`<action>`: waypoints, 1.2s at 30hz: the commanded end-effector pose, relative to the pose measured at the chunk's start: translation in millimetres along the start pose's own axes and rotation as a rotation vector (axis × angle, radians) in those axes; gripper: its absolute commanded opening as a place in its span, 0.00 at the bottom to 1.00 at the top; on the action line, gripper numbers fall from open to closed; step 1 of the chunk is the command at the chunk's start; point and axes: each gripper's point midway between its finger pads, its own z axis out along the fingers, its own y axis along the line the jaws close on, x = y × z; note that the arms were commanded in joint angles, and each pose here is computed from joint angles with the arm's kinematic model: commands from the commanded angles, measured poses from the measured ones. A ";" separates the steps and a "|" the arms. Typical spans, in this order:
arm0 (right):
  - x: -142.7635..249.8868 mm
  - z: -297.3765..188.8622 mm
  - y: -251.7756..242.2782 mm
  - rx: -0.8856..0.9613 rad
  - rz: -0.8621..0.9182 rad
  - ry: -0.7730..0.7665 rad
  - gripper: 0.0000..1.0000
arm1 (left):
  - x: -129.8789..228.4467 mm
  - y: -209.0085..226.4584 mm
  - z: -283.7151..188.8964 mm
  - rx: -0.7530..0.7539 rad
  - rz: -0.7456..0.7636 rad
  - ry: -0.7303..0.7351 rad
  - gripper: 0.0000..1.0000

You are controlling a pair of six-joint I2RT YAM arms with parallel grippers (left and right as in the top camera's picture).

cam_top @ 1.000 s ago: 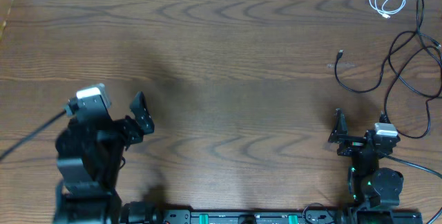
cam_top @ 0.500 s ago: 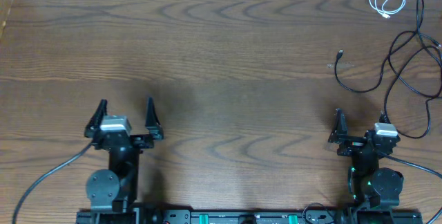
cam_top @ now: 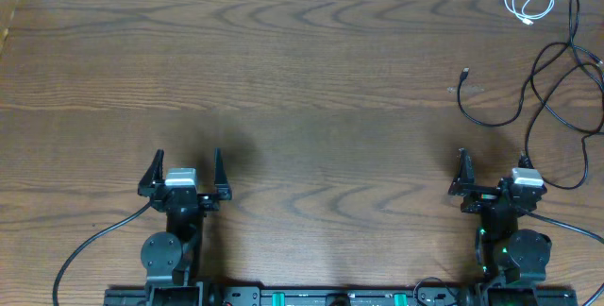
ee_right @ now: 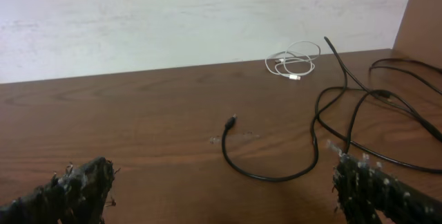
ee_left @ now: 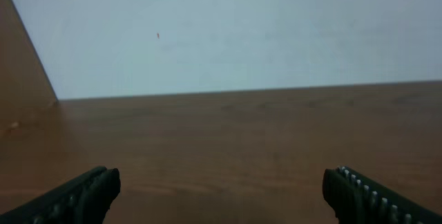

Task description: Untangle cables

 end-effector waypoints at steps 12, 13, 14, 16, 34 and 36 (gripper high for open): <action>0.6 -0.1 -0.9 0.001 0.002 -0.002 0.99 | 39.9 -1.5 -3.8 0.002 0.016 0.145 0.98; 0.6 -0.1 -0.9 0.001 0.002 -0.002 0.99 | 40.2 -1.5 -3.8 0.002 0.016 0.146 0.98; 0.6 -0.1 -0.9 0.001 0.002 -0.002 0.99 | 40.5 -1.5 -3.7 0.002 0.016 0.147 0.98; 0.6 -0.1 -0.9 0.001 0.002 -0.002 0.99 | 40.7 -1.5 -3.7 0.002 0.016 0.148 0.98; 0.6 -0.1 -0.9 0.001 0.002 -0.002 0.99 | 40.7 -1.5 -3.7 0.002 0.015 0.148 0.98; 0.6 -0.1 -0.9 0.001 0.002 -0.002 0.99 | 40.7 -1.5 -3.7 0.002 0.016 0.148 0.98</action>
